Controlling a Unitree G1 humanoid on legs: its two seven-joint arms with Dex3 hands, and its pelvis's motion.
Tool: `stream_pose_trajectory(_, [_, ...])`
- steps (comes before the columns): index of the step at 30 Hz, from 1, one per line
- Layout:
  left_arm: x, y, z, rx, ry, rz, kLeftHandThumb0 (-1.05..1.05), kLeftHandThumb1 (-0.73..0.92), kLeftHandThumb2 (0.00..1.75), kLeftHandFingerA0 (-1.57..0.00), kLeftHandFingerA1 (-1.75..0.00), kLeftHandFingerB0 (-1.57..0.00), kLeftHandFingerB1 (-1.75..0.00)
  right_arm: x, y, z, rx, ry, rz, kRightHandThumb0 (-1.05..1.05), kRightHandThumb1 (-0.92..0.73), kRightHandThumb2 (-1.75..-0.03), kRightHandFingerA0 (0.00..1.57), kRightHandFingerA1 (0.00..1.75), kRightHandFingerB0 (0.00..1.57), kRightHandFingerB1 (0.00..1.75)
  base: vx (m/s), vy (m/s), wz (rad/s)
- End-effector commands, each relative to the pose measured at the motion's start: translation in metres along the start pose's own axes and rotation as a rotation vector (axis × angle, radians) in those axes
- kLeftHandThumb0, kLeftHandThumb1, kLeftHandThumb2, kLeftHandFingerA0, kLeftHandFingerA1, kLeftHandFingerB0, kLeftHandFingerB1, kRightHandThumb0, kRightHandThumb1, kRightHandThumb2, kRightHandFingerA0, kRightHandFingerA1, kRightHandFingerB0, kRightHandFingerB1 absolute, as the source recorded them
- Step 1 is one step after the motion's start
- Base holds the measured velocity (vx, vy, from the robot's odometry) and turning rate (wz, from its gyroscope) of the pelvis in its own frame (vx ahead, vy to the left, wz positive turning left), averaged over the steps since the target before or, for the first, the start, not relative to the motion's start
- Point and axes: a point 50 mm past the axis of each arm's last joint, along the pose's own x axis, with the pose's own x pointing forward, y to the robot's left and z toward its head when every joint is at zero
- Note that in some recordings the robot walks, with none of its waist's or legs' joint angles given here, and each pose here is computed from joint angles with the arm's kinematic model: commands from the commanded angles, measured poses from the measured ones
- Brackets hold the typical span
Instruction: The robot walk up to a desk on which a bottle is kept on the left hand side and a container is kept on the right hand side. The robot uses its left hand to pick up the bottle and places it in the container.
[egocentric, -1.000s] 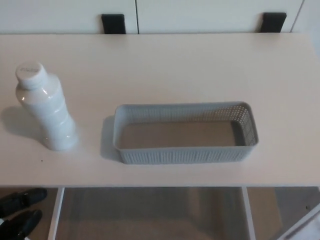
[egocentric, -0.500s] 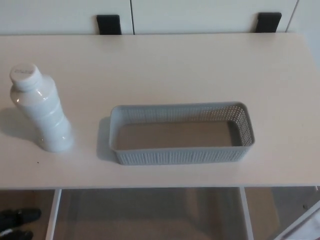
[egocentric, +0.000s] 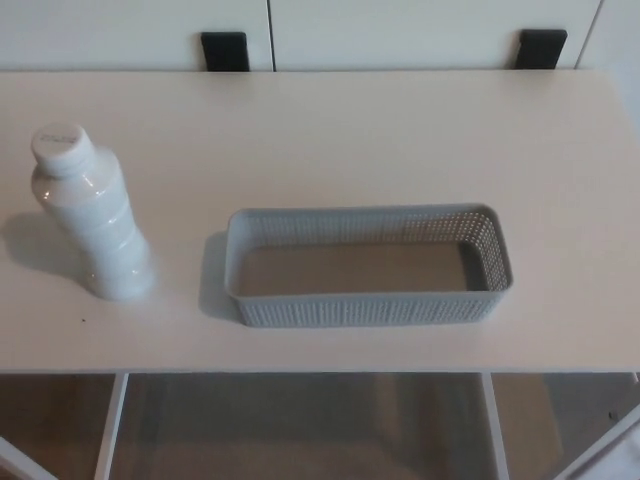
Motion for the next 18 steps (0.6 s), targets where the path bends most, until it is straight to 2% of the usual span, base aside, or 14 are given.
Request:
stream_pose_trajectory(1, [-0.09, 0.055, 0.054, 0.224, -0.311, -0.294, -0.56, 0.45, 0.82, -0.39, -0.51, -0.28, -0.44, -0.002, -0.004, -0.004, -0.021, 0.001, 0.018, -0.14, -0.7, -0.6, 0.55, 0.56, 0.22, 0.34, 0.0, 0.0, 0.0])
stream_pose_trajectory(2, [-0.111, 0.056, 0.078, 0.168, -0.53, -0.393, -0.61, 0.6, 0.58, -0.37, -0.36, -0.31, -0.3, -0.001, -0.005, -0.004, -0.031, 0.004, 0.01, -0.17, -0.66, -0.6, 0.55, 0.55, 0.2, 0.34, 0.0, 0.0, 0.0])
stream_pose_trajectory(3, [-0.118, 0.055, 0.084, 0.16, -0.591, -0.427, -0.61, 0.6, 0.58, -0.37, -0.36, -0.31, -0.3, -0.001, -0.005, -0.004, -0.033, 0.004, 0.007, -0.17, -0.66, -0.6, 0.55, 0.55, 0.2, 0.34, 0.0, 0.0, 0.0])
stream_pose_trajectory(4, [-0.126, 0.054, 0.092, 0.172, -0.659, -0.442, -0.75, 0.53, 0.84, -0.29, -0.45, -0.18, -0.39, -0.001, -0.005, -0.004, -0.035, 0.006, 0.006, -0.18, -0.66, -0.61, 0.55, 0.55, 0.21, 0.34, 0.0, 0.0, 0.0])
stream_pose_trajectory(5, [-0.129, 0.054, 0.095, 0.184, -0.686, -0.44, -0.75, 0.53, 0.84, -0.29, -0.45, -0.18, -0.39, -0.002, -0.005, -0.004, -0.036, 0.007, 0.005, -0.18, -0.66, -0.61, 0.55, 0.55, 0.21, 0.34, 0.0, 0.0, 0.0])
stream_pose_trajectory(6, [-0.137, 0.053, 0.105, 0.156, -0.754, -0.457, -0.72, 0.42, 0.75, -0.22, -0.41, -0.11, -0.36, -0.001, -0.005, -0.004, -0.04, 0.008, 0.005, -0.14, -0.65, -0.58, 0.58, 0.54, 0.21, 0.33, 0.0, 0.0, 0.0])
stream_pose_trajectory(7, [-0.143, 0.053, 0.111, 0.135, -0.798, -0.474, -0.72, 0.42, 0.75, -0.22, -0.41, -0.11, -0.36, 0.0, -0.005, -0.004, -0.042, 0.009, 0.005, -0.14, -0.65, -0.58, 0.58, 0.54, 0.21, 0.33, 0.0, 0.0, 0.0])
stream_pose_trajectory(8, [-0.15, 0.051, 0.121, 0.081, -0.867, -0.497, -0.49, 0.41, 0.53, -0.2, -0.31, -0.19, -0.29, 0.0, -0.004, -0.004, -0.051, 0.013, 0.004, -0.17, -0.65, -0.6, 0.56, 0.54, 0.22, 0.35, 0.0, 0.0, 0.0])
stream_pose_trajectory(10, [-0.156, 0.049, 0.127, 0.046, -0.908, -0.517, -0.49, 0.41, 0.53, -0.2, -0.31, -0.19, -0.29, 0.0, -0.003, -0.004, -0.056, 0.016, 0.004, -0.17, -0.65, -0.6, 0.56, 0.54, 0.22, 0.35, 0.0, 0.0, 0.0])
stream_pose_trajectory(11, [-0.159, 0.044, 0.138, 0.093, -1.013, -0.431, -0.68, 0.42, 0.78, -0.06, -0.38, -0.04, -0.29, 0.001, -0.004, -0.005, -0.057, 0.017, 0.008, -0.17, -0.66, -0.61, 0.55, 0.55, 0.21, 0.34, 0.0, 0.0, 0.0])
stream_pose_trajectory(12, [-0.162, 0.036, 0.155, 0.147, -1.169, -0.288, -0.74, 0.46, 0.79, -0.1, -0.2, -0.1, -0.15, 0.002, -0.005, -0.004, -0.058, 0.011, 0.013, -0.15, -0.68, -0.59, 0.55, 0.53, 0.21, 0.33, 0.0, 0.0, 0.0])
stream_pose_trajectory(15, [-0.16, 0.029, 0.17, 0.154, -1.255, -0.203, -0.75, 0.45, 0.77, -0.11, -0.18, -0.1, -0.16, 0.004, -0.005, -0.001, -0.055, -0.006, 0.02, -0.15, -0.69, -0.59, 0.55, 0.54, 0.21, 0.33, 0.0, 0.0, 0.0])
stream_pose_trajectory(16, [-0.156, 0.027, 0.178, 0.163, -1.277, -0.149, -0.69, 0.43, 0.78, -0.06, -0.15, -0.06, -0.23, 0.006, -0.005, -0.001, -0.053, -0.012, 0.021, -0.15, -0.68, -0.59, 0.56, 0.54, 0.22, 0.33, 0.0, 0.0, 0.0])
stream_pose_trajectory(18, [-0.146, 0.024, 0.191, 0.175, -1.294, -0.068, -0.64, 0.43, 0.79, 0.0, -0.13, 0.0, -0.21, 0.008, -0.005, 0.0, -0.051, -0.01, 0.017, -0.15, -0.66, -0.58, 0.57, 0.52, 0.22, 0.33, 0.0, 0.0, 0.0])
